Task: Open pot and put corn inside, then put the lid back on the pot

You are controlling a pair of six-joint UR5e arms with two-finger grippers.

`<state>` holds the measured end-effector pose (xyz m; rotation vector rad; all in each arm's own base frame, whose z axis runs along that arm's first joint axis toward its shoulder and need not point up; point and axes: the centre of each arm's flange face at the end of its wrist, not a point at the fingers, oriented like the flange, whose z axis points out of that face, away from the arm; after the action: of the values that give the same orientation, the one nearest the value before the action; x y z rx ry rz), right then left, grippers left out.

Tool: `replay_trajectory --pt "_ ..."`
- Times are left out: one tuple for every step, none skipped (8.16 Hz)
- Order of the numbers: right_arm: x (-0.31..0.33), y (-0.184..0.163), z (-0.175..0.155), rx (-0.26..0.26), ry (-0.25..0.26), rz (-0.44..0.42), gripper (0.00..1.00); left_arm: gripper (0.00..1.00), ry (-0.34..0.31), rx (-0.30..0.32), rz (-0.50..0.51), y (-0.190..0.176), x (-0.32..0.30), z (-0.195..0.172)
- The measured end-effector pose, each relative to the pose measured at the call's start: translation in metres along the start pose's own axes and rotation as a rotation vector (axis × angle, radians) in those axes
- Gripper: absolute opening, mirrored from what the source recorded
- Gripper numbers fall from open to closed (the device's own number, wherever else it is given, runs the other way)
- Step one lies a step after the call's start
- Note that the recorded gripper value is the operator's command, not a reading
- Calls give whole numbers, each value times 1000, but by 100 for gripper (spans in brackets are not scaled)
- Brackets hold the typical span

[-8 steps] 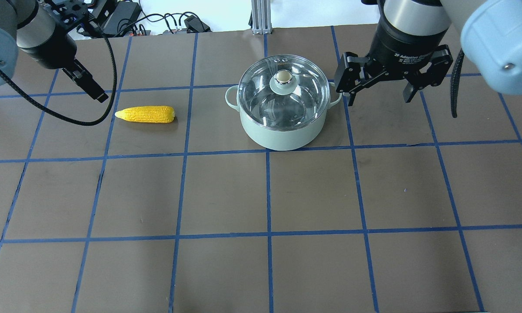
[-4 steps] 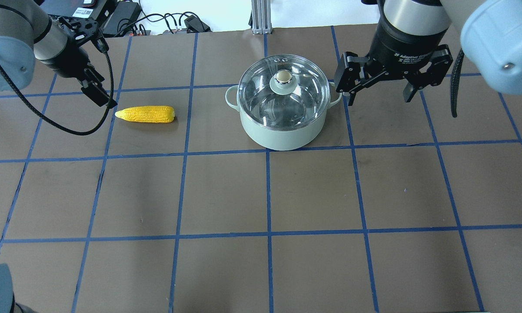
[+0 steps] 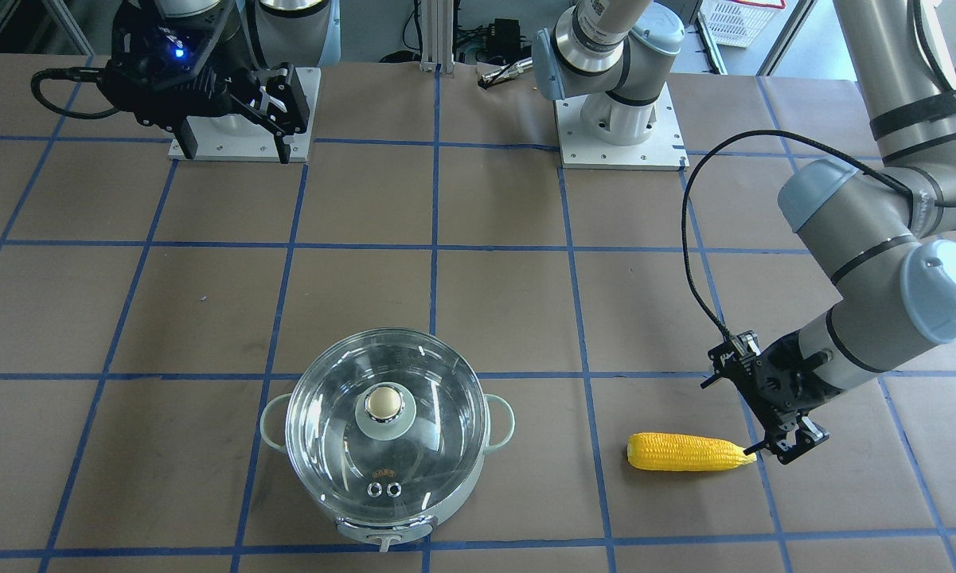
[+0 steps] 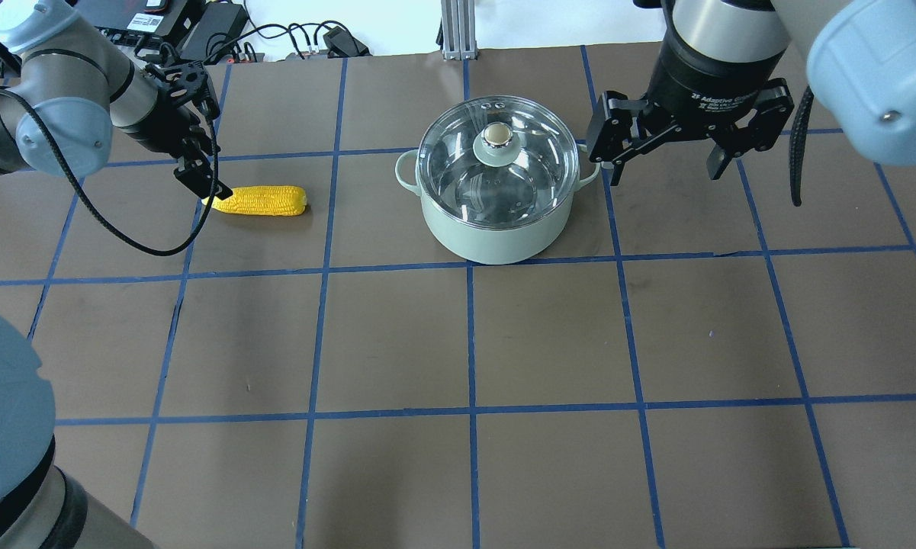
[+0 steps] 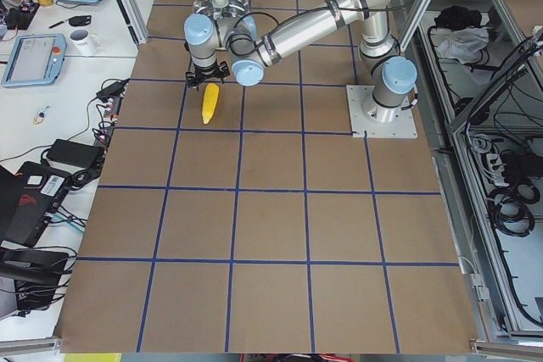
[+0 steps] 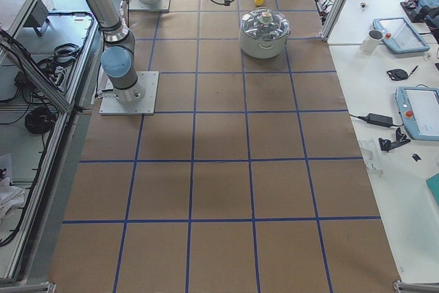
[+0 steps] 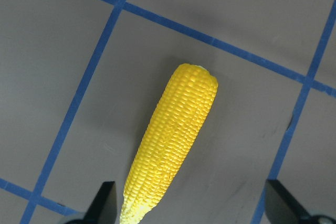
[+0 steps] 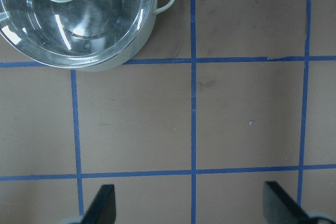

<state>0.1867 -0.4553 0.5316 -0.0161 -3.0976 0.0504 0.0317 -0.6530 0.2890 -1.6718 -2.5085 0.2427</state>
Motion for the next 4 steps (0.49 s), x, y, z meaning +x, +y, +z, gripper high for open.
replay_trajectory --pt "0 -1 0 0 0 0 100 100 7 0 43 3 -6 16" --pt "0 -3 1 7 0 2 100 100 8 0 80 5 -11 31" --pt "-2 -11 3 29 -2 3 100 100 0 1 109 7 -17 45" --pt "-4 -19 7 47 -6 4 100 100 0 0 137 9 -21 57"
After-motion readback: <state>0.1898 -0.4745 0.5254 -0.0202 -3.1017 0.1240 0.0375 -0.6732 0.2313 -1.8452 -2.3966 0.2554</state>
